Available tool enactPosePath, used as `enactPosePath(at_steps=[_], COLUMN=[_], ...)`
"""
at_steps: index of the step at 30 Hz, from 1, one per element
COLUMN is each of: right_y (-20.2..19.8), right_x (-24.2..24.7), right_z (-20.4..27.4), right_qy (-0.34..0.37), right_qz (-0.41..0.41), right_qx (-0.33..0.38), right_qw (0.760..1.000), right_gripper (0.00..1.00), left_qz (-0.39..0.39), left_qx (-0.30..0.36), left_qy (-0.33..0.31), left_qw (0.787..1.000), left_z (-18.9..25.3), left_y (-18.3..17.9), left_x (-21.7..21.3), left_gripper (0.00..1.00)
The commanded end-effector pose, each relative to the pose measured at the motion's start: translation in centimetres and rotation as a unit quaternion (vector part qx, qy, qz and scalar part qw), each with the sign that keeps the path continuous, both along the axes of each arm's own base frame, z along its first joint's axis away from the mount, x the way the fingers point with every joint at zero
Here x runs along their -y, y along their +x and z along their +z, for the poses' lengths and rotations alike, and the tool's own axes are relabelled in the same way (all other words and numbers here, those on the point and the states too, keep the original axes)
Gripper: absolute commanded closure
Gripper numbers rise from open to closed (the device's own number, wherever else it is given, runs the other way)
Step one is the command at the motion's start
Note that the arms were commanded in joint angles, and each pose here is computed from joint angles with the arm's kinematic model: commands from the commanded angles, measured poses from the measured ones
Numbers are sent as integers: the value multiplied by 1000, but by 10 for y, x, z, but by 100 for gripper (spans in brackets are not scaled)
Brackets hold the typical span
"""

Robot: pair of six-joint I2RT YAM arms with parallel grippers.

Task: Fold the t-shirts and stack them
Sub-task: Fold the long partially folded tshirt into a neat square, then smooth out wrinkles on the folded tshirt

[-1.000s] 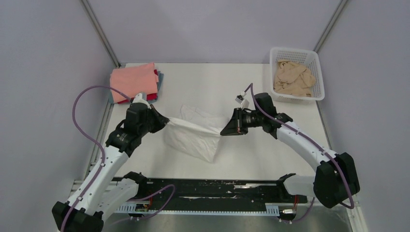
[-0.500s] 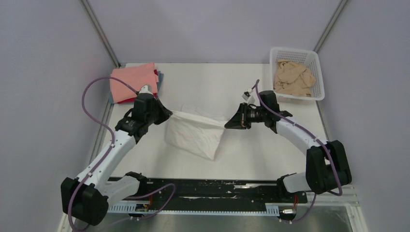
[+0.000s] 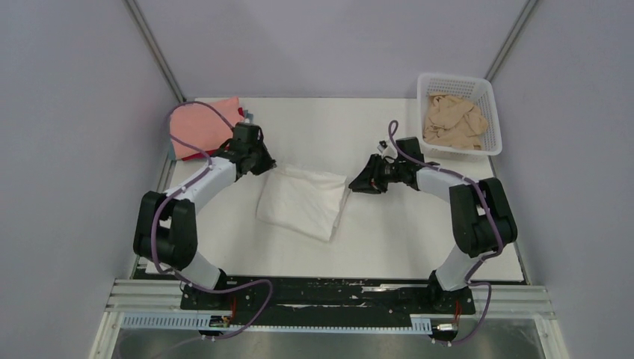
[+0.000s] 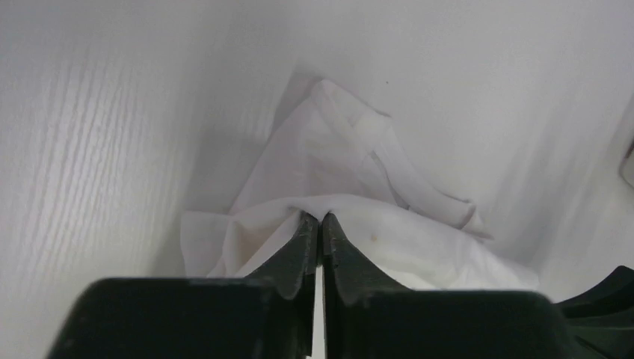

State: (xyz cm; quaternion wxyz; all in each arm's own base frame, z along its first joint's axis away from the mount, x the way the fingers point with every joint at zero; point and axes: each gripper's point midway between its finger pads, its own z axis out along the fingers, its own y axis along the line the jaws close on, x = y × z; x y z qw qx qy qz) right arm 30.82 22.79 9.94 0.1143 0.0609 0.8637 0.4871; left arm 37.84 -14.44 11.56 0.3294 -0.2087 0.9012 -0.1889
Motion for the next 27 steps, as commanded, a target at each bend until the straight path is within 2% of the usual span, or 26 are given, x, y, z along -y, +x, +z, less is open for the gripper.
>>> enactPosePath(at_steps=[1, 2, 3, 4, 5, 8, 10, 14, 19, 22, 27], right_y=[47, 56, 62, 67, 69, 66, 50, 20, -3, -12, 2], right_x=[9, 10, 9, 9, 8, 4, -12, -48, -88, -101, -87], right_z=[1, 2, 6, 11, 17, 39, 48, 53, 46, 20, -26], right_qy=[-18, -21, -21, -23, -27, -50, -52, -41, 6, 4, -35], right_qz=[-25, -29, -27, -27, -27, -29, -4, 48, 96, 124, 106], right_qx=[44, 46, 52, 60, 68, 116, 139, 161, 156, 137, 95], right_qw=[999, 998, 998, 998, 997, 992, 989, 985, 983, 983, 989], right_gripper=[51, 37, 31, 26, 24, 12, 1, 0, 0, 0, 0], left_qz=[8, 4, 4, 7, 5, -28, -54, -109, -154, -133, -74], left_qx=[40, 33, 22, 32, 38, 70, 80, 73, 4, -12, -67], left_qy=[17, 20, 26, 30, 31, 9, -14, -69, -124, -117, -47], left_qw=[999, 999, 999, 999, 999, 997, 995, 989, 980, 984, 994], left_z=[18, 20, 19, 30, 36, 61, 65, 52, 9, -18, -74], left_y=[44, 49, 48, 55, 56, 51, 43, 31, 10, 0, -14], left_x=[-12, -11, -13, -14, -14, -4, 7, 31, 55, 48, 16], left_gripper=[81, 32, 8, 4, 1, 0, 0, 0, 0, 0, 0])
